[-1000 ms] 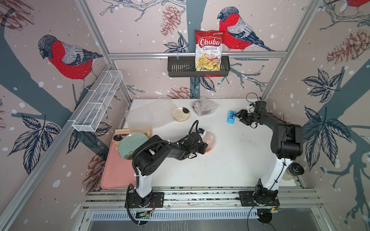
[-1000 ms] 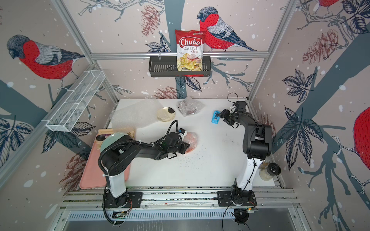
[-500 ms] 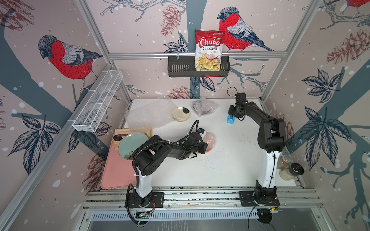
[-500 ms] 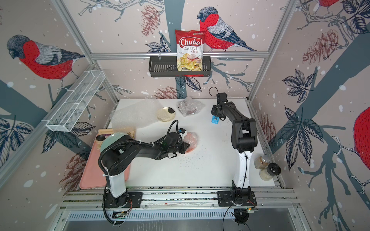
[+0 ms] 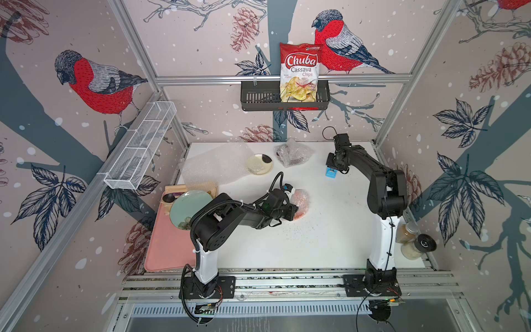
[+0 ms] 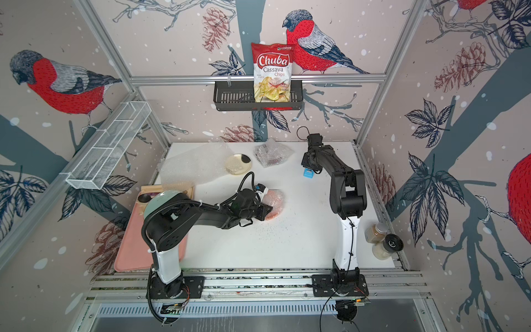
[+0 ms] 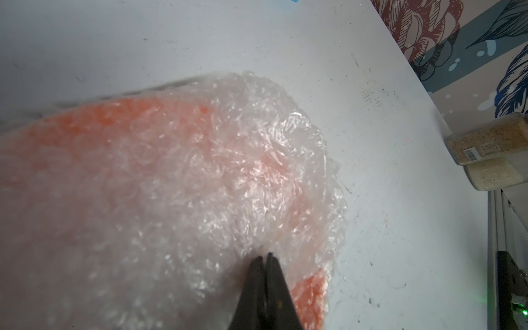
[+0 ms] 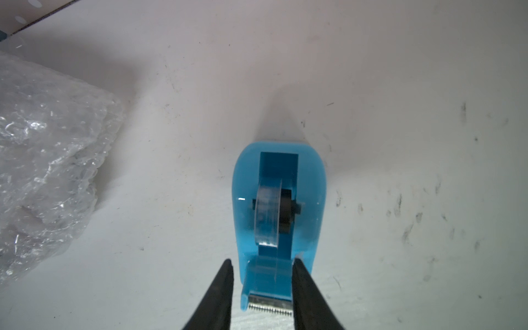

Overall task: Wrap dinner plates in bubble wrap
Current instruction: Pull the tape from the tape cutter, then tear off the tape using the Tape Cutter, then stick the tape on the bubble wrap.

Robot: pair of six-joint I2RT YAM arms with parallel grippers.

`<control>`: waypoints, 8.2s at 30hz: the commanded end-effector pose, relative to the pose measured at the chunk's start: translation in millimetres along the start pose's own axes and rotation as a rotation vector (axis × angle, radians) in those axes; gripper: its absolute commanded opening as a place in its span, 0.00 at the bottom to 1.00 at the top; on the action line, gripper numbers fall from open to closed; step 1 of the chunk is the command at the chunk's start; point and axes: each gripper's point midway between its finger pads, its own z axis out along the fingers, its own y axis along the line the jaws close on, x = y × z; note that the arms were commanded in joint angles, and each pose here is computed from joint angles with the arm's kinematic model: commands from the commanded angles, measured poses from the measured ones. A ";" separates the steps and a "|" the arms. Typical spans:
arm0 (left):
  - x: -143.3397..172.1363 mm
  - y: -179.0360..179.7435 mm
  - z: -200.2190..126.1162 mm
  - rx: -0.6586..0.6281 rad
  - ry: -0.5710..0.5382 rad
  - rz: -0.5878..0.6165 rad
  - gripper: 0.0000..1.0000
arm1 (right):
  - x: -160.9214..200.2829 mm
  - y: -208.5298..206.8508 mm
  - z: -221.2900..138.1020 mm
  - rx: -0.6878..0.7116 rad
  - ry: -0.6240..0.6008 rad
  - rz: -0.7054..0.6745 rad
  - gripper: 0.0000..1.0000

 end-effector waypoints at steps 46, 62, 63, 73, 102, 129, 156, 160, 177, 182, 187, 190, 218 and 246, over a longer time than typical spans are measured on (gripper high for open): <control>60.0 41.6 -4.4 -0.152 0.203 -0.065 0.00 | -5.5 1.9 -22.9 -0.024 -0.041 0.035 0.00; 60.7 41.8 -3.4 -0.148 0.205 -0.068 0.00 | 10.2 -2.6 -27.0 -0.052 -0.019 0.045 0.31; 60.5 41.3 -3.3 -0.146 0.205 -0.068 0.00 | 10.5 -3.7 -23.0 -0.043 -0.014 0.043 0.32; 60.5 41.8 -2.7 -0.148 0.206 -0.067 0.00 | 7.6 -5.3 2.1 -0.009 0.010 0.024 0.28; 62.4 43.7 -2.7 -0.154 0.209 -0.075 0.00 | 49.3 6.1 -55.0 -0.056 0.007 0.007 0.00; 67.6 42.7 -4.7 -0.145 0.216 -0.092 0.00 | 249.5 24.2 -63.6 -0.209 0.253 0.048 0.05; 68.2 46.8 -2.4 -0.167 0.223 -0.098 0.00 | 78.9 4.0 -40.2 -0.625 0.003 -0.033 0.91; 67.6 47.4 -0.9 -0.172 0.228 -0.098 0.00 | 70.8 7.1 -20.4 -0.657 0.000 0.001 0.89; 69.6 49.7 -0.1 -0.186 0.243 -0.106 0.00 | 40.5 11.4 -4.1 -0.837 -0.103 0.065 0.48; 69.9 50.3 -0.4 -0.188 0.244 -0.108 0.00 | 39.3 11.7 -13.0 -0.876 -0.128 0.057 0.37; 69.4 49.3 -0.4 -0.185 0.243 -0.107 0.00 | 40.1 8.0 -10.1 -0.864 -0.128 0.073 0.29; 70.0 49.9 -0.6 -0.188 0.244 -0.109 0.00 | 40.4 4.3 -6.3 -0.850 -0.124 0.093 0.23; 64.1 46.3 -0.3 -0.168 0.220 -0.091 0.00 | 96.0 -15.4 -77.9 -0.616 -0.059 0.021 0.00; 51.0 27.7 -5.7 -0.032 0.138 0.032 0.00 | 225.5 116.6 -209.3 -0.777 -0.042 -0.396 0.00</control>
